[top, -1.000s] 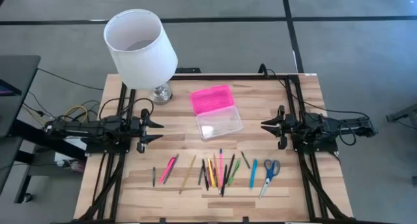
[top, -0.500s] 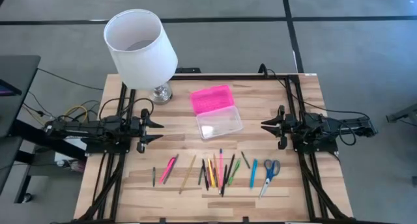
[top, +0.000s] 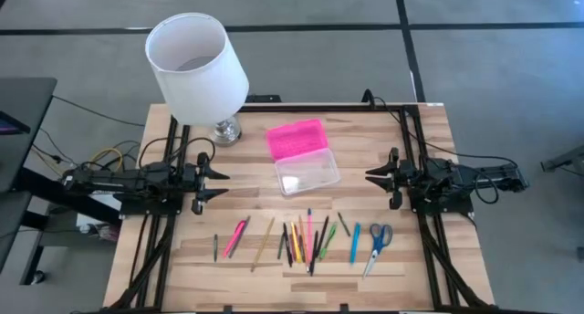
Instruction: Pick & place school supplies into a supply box
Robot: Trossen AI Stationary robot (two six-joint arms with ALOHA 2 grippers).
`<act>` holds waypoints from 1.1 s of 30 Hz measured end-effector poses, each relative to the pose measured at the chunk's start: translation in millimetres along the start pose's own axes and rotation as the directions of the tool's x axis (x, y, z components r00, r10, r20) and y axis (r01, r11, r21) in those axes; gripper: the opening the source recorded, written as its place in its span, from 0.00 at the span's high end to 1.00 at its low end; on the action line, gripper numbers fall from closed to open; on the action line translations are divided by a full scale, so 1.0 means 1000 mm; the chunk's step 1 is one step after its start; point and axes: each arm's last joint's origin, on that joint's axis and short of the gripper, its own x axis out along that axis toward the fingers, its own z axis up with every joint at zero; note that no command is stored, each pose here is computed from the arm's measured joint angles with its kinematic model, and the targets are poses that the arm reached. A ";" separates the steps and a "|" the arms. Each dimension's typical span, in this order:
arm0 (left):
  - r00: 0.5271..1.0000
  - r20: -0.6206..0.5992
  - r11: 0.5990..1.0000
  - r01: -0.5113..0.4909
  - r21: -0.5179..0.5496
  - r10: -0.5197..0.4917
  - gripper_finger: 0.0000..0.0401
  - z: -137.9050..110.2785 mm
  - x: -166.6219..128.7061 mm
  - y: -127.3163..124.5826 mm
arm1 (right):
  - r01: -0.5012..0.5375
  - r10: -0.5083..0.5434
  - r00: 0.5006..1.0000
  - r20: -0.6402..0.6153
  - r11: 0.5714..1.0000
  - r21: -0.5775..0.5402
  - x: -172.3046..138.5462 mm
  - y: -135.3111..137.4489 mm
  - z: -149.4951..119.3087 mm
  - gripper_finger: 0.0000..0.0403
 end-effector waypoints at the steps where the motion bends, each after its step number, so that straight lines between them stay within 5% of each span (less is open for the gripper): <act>1: 1.000 0.000 1.000 0.000 -0.001 0.000 0.56 0.000 0.000 0.000 | 0.000 0.000 1.000 0.000 1.000 0.000 0.000 0.000 0.000 0.81; 9: 0.998 0.063 0.999 0.003 -0.040 0.000 0.56 0.007 -0.001 0.000 | 0.000 0.000 1.000 0.001 1.000 0.000 0.000 0.000 0.000 0.81; 17: 0.992 0.123 0.946 0.031 -0.323 0.010 0.56 0.017 -0.002 0.000 | 0.036 -0.036 0.999 0.022 0.999 0.004 0.000 -0.001 0.001 0.81; 21: 0.980 0.154 0.892 -0.048 -0.449 0.130 0.56 0.020 -0.003 0.003 | 0.044 -0.055 0.994 0.093 0.992 0.115 0.000 -0.002 0.008 0.81; 24: 0.956 0.201 0.826 -0.069 -0.559 0.216 0.56 0.024 -0.004 0.005 | 0.005 -0.047 0.988 0.148 0.963 0.271 -0.001 -0.002 0.013 0.81; 28: 0.929 0.246 0.726 -0.035 -0.687 0.277 0.56 0.029 -0.005 0.007 | -0.096 -0.050 0.961 0.270 0.861 0.499 -0.003 -0.002 0.026 0.81; 33: 0.925 0.213 0.710 -0.081 -0.699 0.315 0.56 0.026 -0.005 0.008 | -0.180 -0.059 0.926 0.372 0.800 0.573 -0.007 -0.002 0.036 0.81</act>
